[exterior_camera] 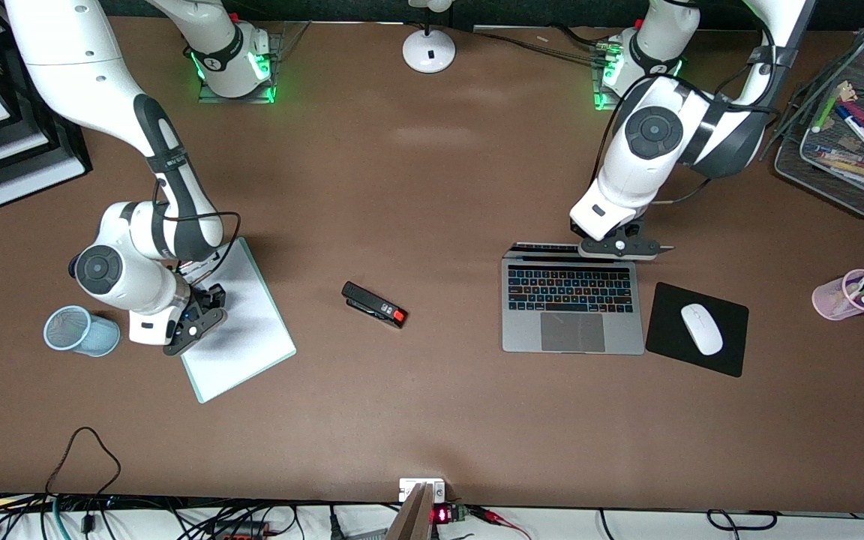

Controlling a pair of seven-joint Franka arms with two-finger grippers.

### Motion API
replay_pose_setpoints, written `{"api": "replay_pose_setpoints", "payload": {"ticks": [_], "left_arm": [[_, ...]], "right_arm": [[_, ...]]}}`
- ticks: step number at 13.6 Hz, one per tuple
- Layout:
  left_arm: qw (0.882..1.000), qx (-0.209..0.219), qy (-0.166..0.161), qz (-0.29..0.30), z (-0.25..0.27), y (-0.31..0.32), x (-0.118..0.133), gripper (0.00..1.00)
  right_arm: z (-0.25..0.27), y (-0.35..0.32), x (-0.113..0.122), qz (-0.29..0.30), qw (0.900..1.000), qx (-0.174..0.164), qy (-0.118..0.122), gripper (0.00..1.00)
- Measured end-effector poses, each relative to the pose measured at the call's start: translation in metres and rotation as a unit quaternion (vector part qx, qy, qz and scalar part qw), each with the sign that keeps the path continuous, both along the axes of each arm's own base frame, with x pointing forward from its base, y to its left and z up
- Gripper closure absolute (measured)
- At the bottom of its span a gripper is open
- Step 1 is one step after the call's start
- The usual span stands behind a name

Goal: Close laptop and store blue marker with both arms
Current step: 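Push the laptop lid down with the left gripper while the right gripper lifts, then carry the marker to the light blue cup while the left gripper presses the lid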

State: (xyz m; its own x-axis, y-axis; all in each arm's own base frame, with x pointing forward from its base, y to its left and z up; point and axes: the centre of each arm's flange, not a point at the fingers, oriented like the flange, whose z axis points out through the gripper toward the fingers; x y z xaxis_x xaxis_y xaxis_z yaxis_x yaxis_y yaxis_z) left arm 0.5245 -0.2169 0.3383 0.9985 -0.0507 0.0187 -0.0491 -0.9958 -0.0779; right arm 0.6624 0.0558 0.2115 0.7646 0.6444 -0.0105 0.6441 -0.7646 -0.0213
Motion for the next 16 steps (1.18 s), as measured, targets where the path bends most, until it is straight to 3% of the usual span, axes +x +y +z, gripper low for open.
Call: {"api": "replay_pose_setpoints", "payload": {"ticks": [5,12,16], "left_arm": [[0.999,-0.017,-0.03,-0.006,-0.018,0.005,0.024,0.99],[0.997,-0.043,-0.057,0.0,-0.045,0.016,0.055,0.99],[0.996,-0.055,-0.065,0.001,-0.063,0.018,0.072,0.99]], "right_arm": [[0.046,0.0,0.025,0.001,1.0,0.004,0.013,0.82],[0.104,-0.02,0.029,0.044,0.999,0.013,-0.004,0.82],[0.127,-0.073,0.026,0.069,0.995,0.073,-0.006,0.82]]}}
